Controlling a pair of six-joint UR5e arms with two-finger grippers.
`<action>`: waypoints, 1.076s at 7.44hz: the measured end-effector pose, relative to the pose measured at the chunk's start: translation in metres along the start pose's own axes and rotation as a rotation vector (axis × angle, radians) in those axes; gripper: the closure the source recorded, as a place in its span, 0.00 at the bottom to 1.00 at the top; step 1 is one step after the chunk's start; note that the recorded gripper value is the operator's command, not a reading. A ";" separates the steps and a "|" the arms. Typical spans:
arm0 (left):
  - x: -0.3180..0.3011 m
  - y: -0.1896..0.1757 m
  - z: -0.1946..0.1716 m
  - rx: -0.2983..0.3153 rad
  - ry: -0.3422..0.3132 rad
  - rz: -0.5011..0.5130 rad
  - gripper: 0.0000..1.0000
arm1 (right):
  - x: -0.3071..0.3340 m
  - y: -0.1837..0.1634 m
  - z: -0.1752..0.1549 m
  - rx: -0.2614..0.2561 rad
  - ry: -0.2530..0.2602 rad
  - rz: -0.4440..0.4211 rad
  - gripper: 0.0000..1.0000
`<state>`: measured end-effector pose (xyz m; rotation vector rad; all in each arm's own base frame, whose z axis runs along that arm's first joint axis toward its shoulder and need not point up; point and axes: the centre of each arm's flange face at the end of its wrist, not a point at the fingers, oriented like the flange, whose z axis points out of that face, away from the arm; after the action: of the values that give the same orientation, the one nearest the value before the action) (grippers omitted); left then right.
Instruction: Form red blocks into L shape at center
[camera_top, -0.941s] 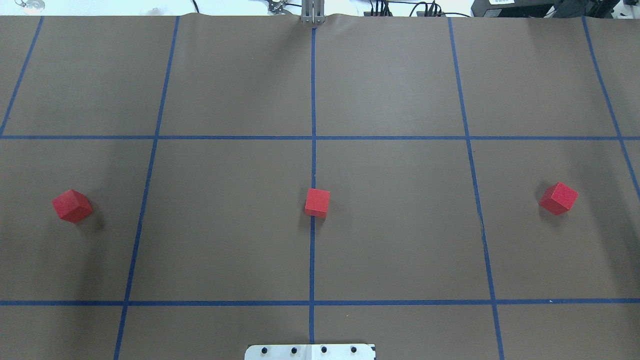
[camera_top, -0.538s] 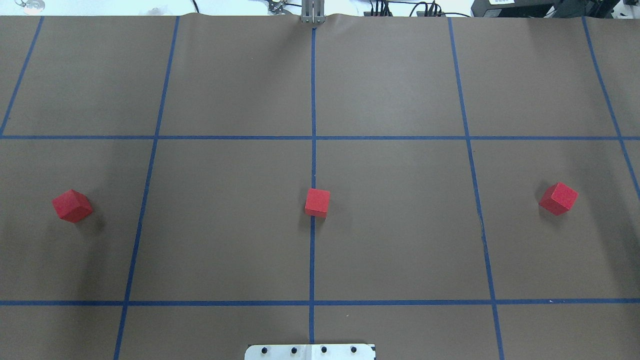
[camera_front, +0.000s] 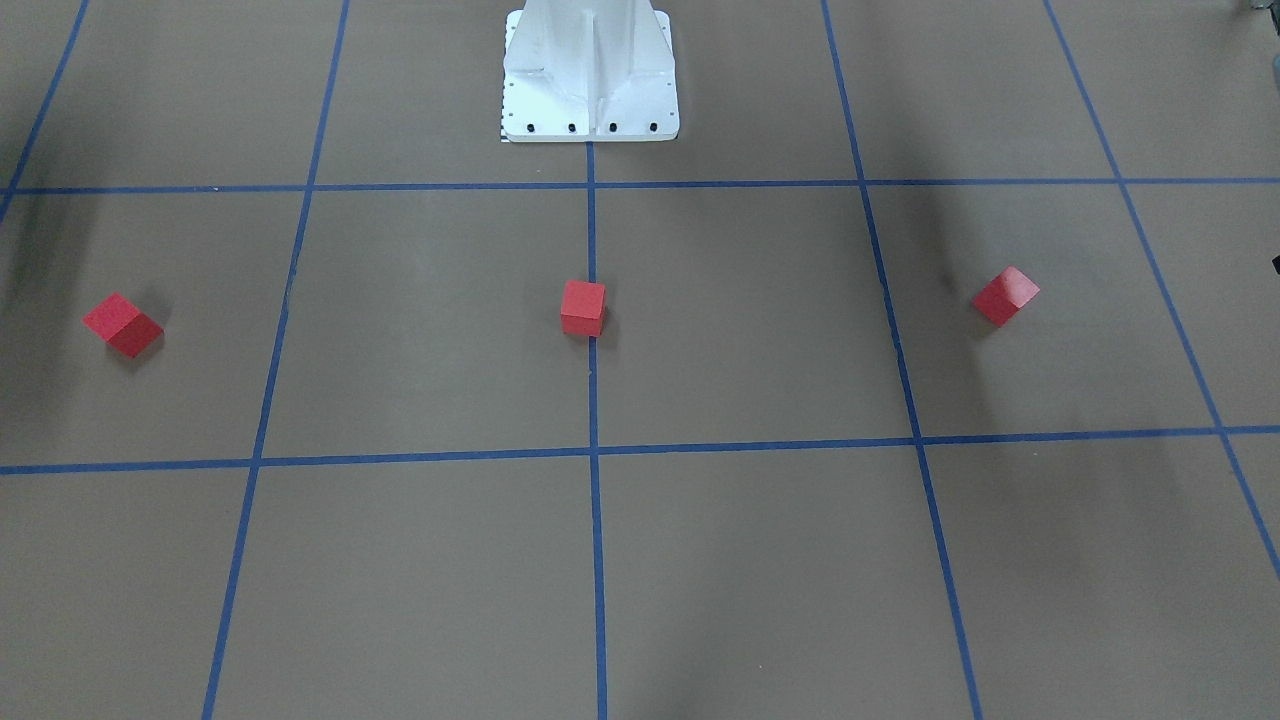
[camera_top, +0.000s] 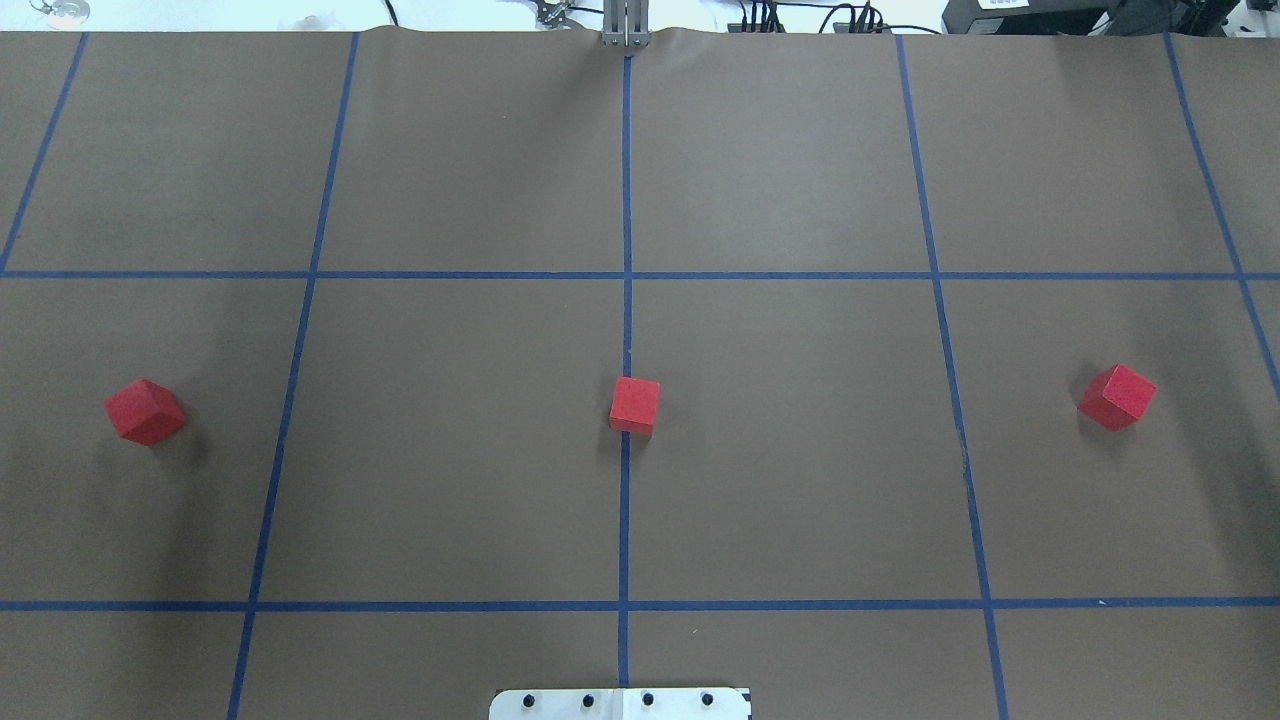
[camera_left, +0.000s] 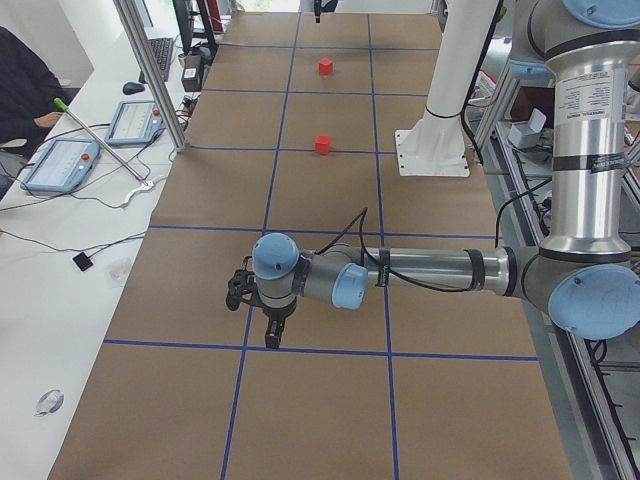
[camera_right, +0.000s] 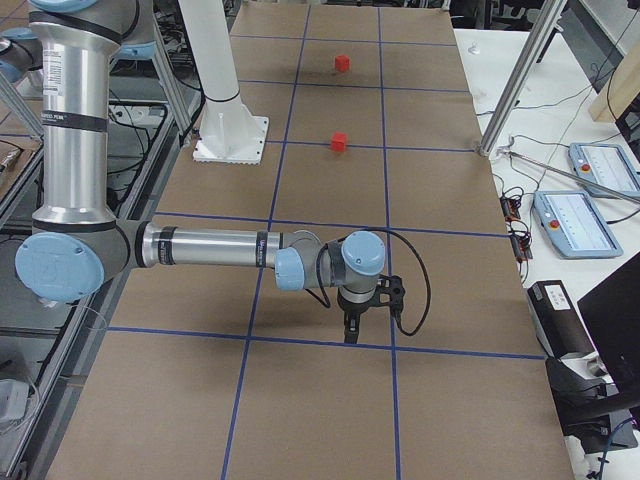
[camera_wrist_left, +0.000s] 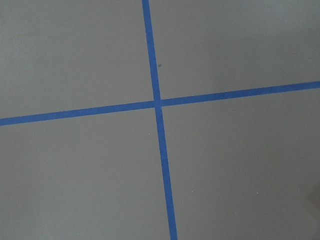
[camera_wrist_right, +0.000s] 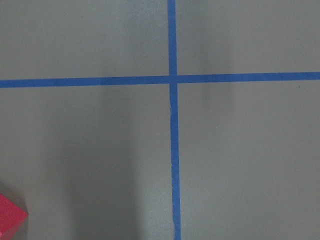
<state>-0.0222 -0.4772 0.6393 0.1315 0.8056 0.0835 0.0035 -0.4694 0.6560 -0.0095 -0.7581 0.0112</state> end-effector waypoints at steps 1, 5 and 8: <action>0.000 0.000 0.000 -0.001 0.000 -0.001 0.00 | -0.002 -0.001 0.001 0.001 -0.001 -0.006 0.00; -0.001 0.001 0.001 0.000 0.001 0.001 0.00 | -0.006 -0.001 0.005 -0.004 -0.003 -0.014 0.00; -0.003 0.004 0.002 -0.002 0.001 -0.004 0.00 | -0.013 -0.001 0.009 -0.007 -0.010 -0.029 0.00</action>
<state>-0.0231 -0.4738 0.6433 0.1283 0.8069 0.0808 -0.0125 -0.4707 0.6536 -0.0045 -0.7681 -0.0193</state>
